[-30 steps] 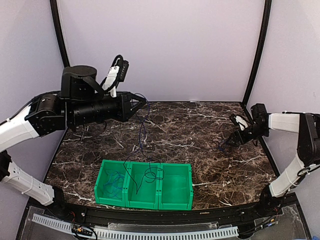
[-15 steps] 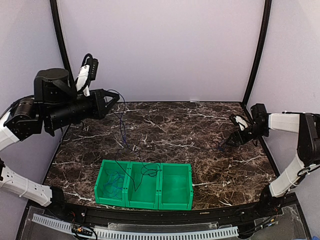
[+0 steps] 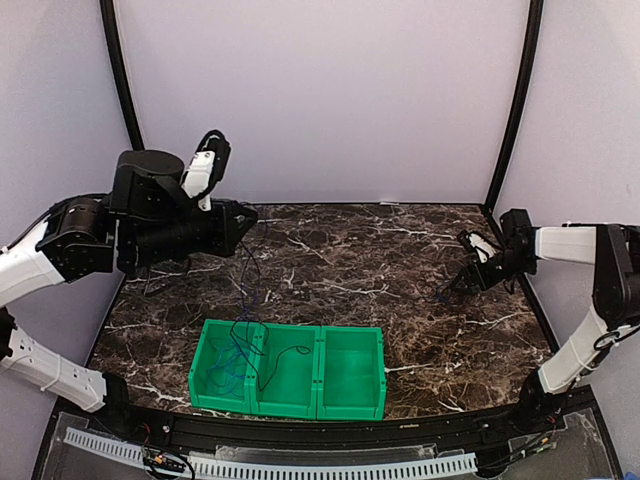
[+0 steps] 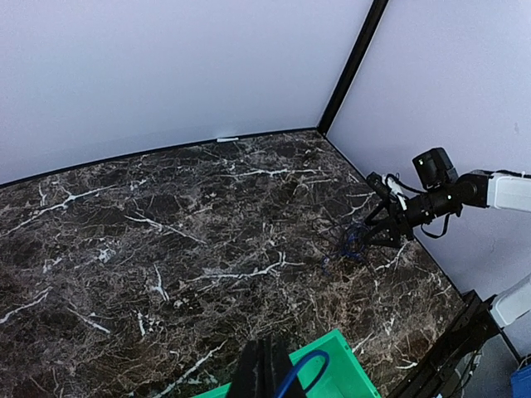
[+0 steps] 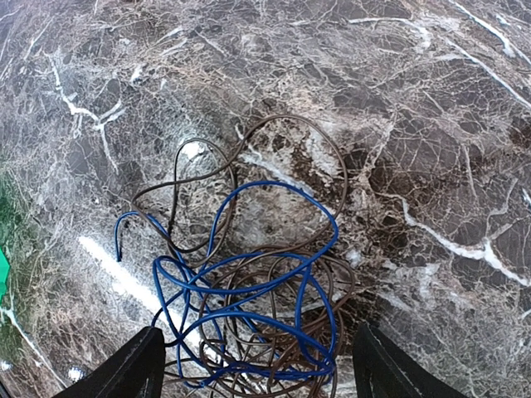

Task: Untangle the cables

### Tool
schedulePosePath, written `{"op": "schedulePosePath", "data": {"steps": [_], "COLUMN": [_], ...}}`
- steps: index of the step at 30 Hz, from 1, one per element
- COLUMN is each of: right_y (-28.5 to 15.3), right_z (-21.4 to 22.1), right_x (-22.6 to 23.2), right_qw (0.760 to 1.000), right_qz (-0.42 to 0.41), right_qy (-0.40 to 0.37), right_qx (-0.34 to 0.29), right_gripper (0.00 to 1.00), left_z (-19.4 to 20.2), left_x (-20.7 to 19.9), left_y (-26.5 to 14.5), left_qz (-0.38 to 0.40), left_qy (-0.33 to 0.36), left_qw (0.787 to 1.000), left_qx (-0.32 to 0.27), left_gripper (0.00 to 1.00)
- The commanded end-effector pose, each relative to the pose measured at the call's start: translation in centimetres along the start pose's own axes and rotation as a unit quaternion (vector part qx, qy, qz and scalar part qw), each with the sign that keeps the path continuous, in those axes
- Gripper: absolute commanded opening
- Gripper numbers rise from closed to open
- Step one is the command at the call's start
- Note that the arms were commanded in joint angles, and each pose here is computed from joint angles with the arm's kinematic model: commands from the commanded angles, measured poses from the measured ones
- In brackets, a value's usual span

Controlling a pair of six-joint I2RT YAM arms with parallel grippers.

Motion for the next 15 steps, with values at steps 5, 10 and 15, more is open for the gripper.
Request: {"op": "schedulePosePath", "data": {"steps": [5,10,15], "right_y": [0.6,0.8,1.0], "right_z": [0.0,0.2,0.2], "right_x": [0.1,0.0,0.0], "right_qw": [1.000,1.000,1.000], "right_qz": [-0.015,-0.016,-0.020], "right_qy": [-0.005,-0.005,-0.003], "right_qx": [0.005,0.008,0.012], "right_gripper": [0.79,0.79,0.79], "left_z": [-1.9,-2.2,-0.2], "left_x": [-2.5,-3.6,-3.2], "left_y": [1.2,1.6,2.6], "left_qz": [0.059,0.103,0.093], "left_qy": [0.025,0.029,0.022], "left_qw": [0.998,0.994,0.995], "left_qx": [-0.018,-0.013,0.020], "left_gripper": [0.00,0.00,0.00]}}
Point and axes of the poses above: each gripper's point midway between its finger pads, its own y axis out along the fingers, its own x axis along the line the jaws close on, z = x × y, the point moved 10 cm from there along -y, back along the fingers, and after that the axes turned 5 degrees about y, right-handed, at the moved point
